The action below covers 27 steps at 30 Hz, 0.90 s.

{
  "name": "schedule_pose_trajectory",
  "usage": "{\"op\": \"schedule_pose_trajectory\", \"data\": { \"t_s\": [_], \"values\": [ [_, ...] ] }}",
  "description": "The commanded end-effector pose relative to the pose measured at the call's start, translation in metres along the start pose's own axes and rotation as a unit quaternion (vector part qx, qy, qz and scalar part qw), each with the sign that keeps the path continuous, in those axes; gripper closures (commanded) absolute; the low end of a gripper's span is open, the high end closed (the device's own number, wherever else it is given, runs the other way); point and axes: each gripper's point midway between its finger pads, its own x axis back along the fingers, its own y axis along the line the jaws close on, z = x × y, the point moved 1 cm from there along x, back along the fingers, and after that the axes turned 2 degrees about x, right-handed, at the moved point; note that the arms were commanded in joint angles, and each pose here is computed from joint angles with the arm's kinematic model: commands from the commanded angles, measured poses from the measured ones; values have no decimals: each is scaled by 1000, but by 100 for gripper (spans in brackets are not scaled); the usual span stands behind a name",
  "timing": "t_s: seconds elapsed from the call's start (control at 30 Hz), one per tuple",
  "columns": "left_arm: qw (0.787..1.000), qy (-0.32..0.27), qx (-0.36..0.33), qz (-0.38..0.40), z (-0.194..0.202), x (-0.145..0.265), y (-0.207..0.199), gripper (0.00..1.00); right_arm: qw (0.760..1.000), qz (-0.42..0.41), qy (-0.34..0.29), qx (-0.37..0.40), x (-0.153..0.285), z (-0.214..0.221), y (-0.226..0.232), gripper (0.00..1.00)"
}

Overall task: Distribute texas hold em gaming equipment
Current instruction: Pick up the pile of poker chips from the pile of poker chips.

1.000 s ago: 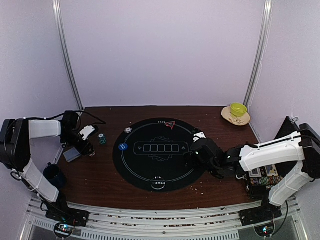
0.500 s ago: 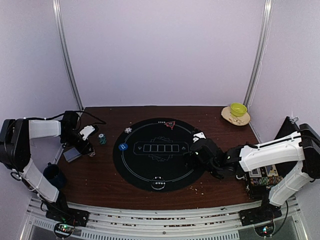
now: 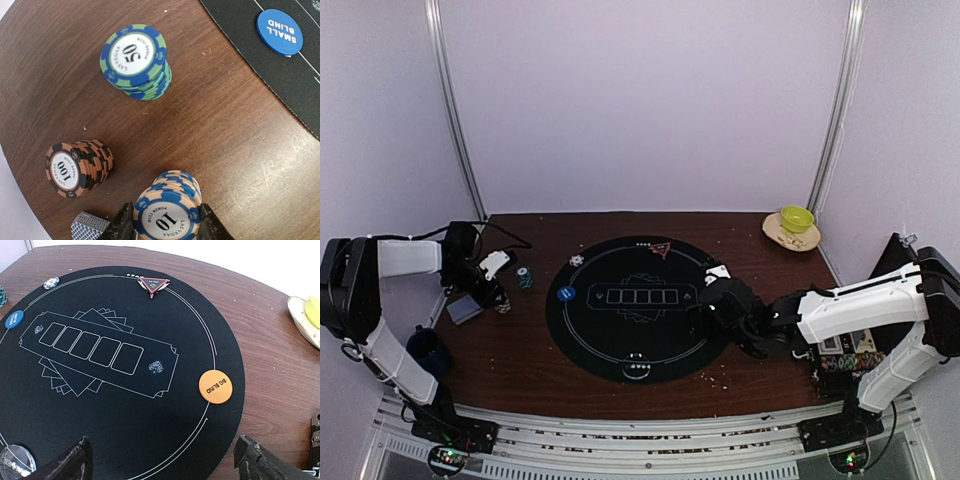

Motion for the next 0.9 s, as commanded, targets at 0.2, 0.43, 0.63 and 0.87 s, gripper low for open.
{"op": "schedule_pose_trajectory", "data": {
  "t_s": [0.2, 0.43, 0.63, 0.87],
  "values": [
    [999, -42, 0, -27, -20, 26, 12, 65, 1000, 11, -8, 3, 1, -7, 1, 0],
    [998, -60, -7, -28, -25, 44, 8, 68, 1000, 13, -8, 4, 1, -7, 1, 0],
    [997, -75, -23, -13, -32, 52, -7, 68, 1000, 15, -9, 5, 1, -8, 1, 0],
    [991, -83, -100, 33, -51, 51, -75, 68, 1000, 22, -15, 5, 2, -9, -2, 0]
  ]
}}
